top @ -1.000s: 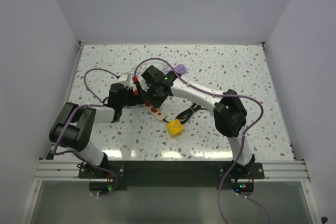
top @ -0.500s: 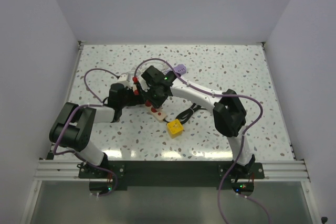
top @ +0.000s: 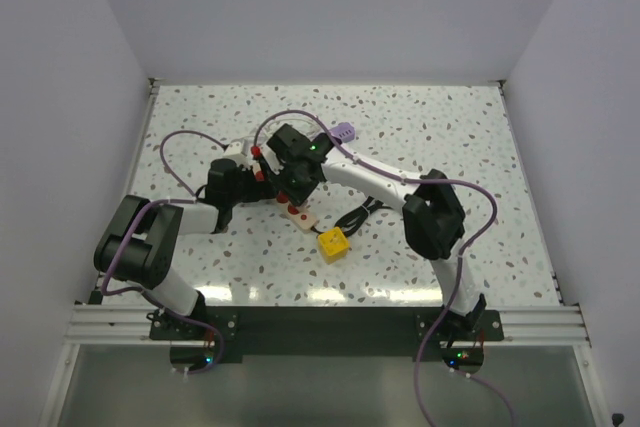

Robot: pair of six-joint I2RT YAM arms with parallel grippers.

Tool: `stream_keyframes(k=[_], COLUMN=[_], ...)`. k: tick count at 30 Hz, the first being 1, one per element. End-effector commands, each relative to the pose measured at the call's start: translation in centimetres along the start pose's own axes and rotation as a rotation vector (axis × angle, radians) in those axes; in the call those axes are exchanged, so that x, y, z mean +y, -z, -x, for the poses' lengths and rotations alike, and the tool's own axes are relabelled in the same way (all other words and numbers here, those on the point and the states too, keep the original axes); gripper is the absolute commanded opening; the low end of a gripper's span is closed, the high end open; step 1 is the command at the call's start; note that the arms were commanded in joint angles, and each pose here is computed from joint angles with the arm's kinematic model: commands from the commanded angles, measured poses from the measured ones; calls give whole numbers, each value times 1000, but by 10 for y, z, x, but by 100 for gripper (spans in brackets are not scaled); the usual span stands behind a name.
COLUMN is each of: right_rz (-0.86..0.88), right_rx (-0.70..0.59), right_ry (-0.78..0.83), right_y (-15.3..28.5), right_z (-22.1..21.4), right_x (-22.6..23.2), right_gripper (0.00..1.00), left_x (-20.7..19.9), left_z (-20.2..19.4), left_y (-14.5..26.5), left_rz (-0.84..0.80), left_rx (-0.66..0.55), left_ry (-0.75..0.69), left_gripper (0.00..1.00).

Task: Insert the plug

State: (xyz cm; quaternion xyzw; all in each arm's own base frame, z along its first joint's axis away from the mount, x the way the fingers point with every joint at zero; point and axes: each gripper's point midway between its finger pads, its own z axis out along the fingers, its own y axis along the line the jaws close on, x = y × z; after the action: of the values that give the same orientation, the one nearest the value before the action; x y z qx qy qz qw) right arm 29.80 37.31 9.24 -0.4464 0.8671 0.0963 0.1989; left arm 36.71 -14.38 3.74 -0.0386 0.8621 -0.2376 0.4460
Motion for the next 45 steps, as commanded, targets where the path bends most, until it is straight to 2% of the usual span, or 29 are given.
stream_keyframes(k=[1,19,45], right_rz=[-29,-61,-174], right_rx=[17,88,124], right_ry=[-8,-13,-78], right_y=[-11,-36,-40], right_z=[1,-18,-50], right_x=[-4,-14,-29], right_gripper=[0,0,0], left_x=[-12,-12,-13], left_z=[7,6,4], left_y=[-2,-3,-4], left_rz=[-63,-65,-68], left_rx=[-11,-7,-2], left_ry=[-19,-19,-17], left_gripper=[99,99,99])
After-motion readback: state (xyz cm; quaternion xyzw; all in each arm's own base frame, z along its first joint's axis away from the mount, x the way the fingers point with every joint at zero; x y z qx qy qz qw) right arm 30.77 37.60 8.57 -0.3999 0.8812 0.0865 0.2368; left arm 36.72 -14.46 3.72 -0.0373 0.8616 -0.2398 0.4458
